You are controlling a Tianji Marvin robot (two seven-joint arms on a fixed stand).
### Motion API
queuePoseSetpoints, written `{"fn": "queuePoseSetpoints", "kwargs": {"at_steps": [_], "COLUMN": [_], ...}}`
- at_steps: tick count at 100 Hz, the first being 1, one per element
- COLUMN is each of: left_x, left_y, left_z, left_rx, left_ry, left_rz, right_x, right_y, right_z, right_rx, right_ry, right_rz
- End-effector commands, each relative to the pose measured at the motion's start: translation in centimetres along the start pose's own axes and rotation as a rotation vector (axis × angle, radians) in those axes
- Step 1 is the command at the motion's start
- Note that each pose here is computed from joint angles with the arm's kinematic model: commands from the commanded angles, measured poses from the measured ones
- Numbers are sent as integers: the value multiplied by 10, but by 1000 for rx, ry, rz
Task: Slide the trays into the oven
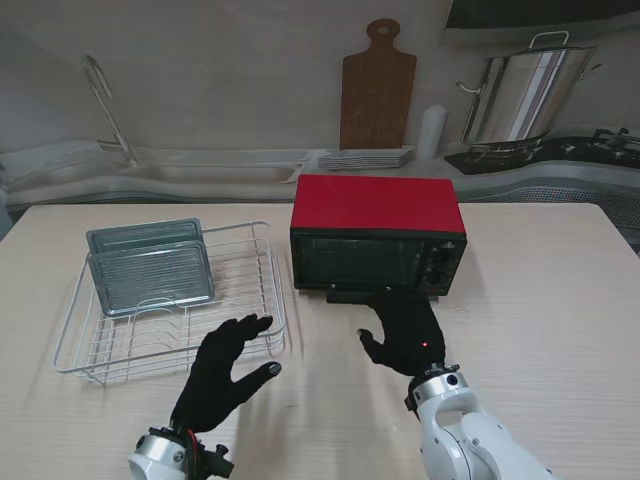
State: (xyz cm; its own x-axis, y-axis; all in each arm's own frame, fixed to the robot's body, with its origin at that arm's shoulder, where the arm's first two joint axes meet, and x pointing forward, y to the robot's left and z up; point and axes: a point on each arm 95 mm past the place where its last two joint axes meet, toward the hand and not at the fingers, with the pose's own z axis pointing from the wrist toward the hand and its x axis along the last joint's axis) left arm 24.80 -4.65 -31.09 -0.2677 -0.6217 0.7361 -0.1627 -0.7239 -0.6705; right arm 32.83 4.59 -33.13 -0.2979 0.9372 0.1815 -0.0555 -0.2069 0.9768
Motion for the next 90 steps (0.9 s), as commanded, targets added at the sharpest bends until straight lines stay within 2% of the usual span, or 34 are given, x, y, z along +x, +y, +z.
{"fn": "queuePoseSetpoints", "kwargs": {"at_steps": [1, 90], "left_x": [4, 6], "left_y": [2, 4], "left_z": [-2, -2], "left_rx": [-8, -24], "left_ry": [5, 8], "left_rz": [-10, -17], "right_x": [-3, -10], "right_y": [-20, -54], "right_z": [-13, -48], "right_rx": [76, 173], "right_ry": [-11, -19], "right_rz": [3, 61]}}
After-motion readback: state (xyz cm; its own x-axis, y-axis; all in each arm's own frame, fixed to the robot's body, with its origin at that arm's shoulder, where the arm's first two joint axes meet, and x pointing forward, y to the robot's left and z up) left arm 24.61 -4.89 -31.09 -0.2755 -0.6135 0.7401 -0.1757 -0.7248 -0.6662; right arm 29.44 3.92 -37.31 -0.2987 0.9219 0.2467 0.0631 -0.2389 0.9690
